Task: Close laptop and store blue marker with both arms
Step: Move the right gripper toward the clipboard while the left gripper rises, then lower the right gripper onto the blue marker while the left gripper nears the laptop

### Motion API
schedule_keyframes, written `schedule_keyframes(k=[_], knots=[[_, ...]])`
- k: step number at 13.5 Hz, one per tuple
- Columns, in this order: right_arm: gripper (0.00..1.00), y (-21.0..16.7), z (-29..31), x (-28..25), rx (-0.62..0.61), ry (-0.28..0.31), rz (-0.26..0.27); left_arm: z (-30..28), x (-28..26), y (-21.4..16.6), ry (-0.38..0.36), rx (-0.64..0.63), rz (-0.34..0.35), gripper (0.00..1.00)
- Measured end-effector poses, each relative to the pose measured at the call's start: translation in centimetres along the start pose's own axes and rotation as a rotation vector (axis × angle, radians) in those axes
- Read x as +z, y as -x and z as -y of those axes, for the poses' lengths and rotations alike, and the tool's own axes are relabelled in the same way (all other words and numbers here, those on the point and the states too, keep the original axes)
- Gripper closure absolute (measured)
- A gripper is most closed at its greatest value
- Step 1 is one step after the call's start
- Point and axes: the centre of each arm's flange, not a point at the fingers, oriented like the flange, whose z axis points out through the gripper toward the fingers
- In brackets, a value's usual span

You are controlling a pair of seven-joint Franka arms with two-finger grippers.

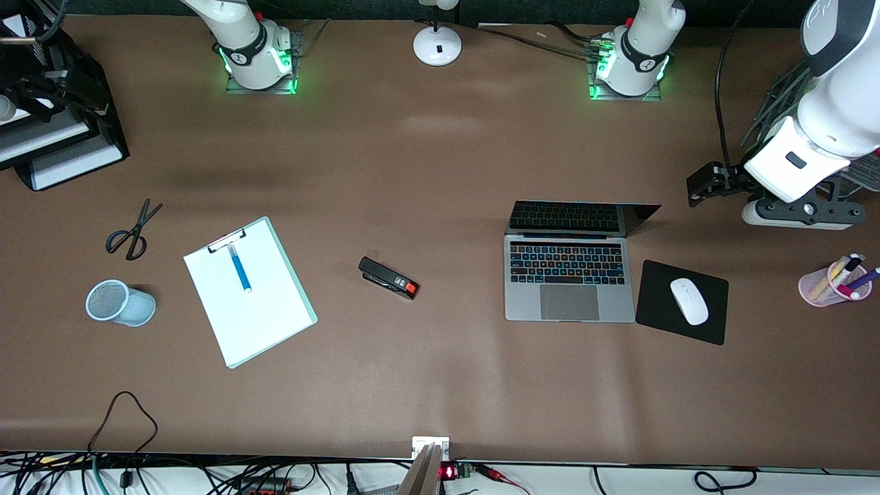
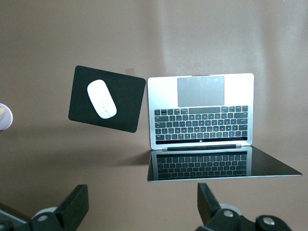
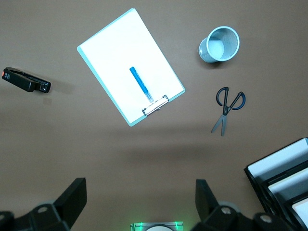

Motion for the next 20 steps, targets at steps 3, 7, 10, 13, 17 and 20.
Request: schedule_keyframes(k=[3,7,10,13,17,20], knots=[[0.0,0.0,0.1,0.0,-0.013,0.0,0.0,0.0,0.0,0.0,0.0,0.0,0.0,0.0],[0.0,-0.8,0.1,1.5,-0.039,0.003,0.031,-0.1,0.1,0.1,-0.001,0.003,0.01,0.0],[0.0,-3.0,0.4,5.7,-0.05,0.009,0.102,-0.3,0.4,0.5,-0.004,0.006,0.044,0.0],[0.0,-6.1,0.8,11.0,-0.142,0.008,0.145,-0.3,1.5,0.4,-0.005,0.02,0.081,0.0],[0.0,-9.7,1.1,17.2,-0.281,0.002,0.142,0.2,3.4,1.1,-0.007,0.02,0.209,0.1],[0.0,-11.7,1.4,21.3,-0.325,0.002,0.134,-1.2,4.1,2.9,0.059,0.028,0.346,0.47]])
